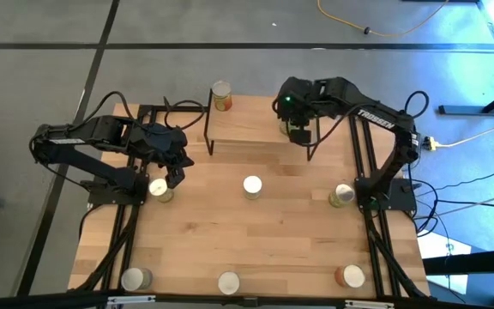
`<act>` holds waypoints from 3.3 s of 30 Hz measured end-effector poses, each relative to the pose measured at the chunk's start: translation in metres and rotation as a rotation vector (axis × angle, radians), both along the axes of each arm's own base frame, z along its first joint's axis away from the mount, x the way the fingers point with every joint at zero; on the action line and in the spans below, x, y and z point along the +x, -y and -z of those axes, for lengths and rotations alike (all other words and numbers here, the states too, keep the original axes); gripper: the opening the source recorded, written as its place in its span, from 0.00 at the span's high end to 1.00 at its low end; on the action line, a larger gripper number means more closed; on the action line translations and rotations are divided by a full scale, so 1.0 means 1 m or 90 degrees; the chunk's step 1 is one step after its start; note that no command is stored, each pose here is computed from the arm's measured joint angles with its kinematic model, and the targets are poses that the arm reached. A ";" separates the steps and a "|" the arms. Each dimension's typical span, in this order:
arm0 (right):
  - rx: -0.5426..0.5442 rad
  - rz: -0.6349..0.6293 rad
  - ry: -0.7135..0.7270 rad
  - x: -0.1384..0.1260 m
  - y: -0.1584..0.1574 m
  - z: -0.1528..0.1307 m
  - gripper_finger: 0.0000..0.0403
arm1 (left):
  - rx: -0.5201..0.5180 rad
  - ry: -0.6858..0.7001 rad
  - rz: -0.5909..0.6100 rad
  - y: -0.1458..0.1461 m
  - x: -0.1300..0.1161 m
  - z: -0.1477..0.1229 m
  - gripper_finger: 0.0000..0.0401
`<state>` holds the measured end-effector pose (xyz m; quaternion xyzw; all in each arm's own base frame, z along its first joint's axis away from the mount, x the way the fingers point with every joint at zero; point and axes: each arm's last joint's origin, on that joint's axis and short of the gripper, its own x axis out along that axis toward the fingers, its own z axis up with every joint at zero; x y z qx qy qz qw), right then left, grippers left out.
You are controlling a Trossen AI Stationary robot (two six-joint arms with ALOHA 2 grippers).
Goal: Pick and place cans onto a shelf
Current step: Adjust the shelf on the table, then adjust the canned oranges from the shelf
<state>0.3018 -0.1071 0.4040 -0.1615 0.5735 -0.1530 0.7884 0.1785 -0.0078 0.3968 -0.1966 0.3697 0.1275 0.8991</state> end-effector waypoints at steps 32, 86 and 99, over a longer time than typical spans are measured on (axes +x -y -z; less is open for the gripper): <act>0.126 0.310 0.037 -0.089 0.019 -0.007 1.00 | 0.088 -0.199 -0.091 -0.015 0.016 0.030 1.00; 0.121 0.294 -0.012 -0.080 0.089 0.098 1.00 | 0.027 -0.231 -0.139 -0.057 0.021 0.068 1.00; 0.245 0.208 0.049 -0.086 0.059 0.018 1.00 | 0.019 -0.236 -0.130 -0.056 0.020 0.068 1.00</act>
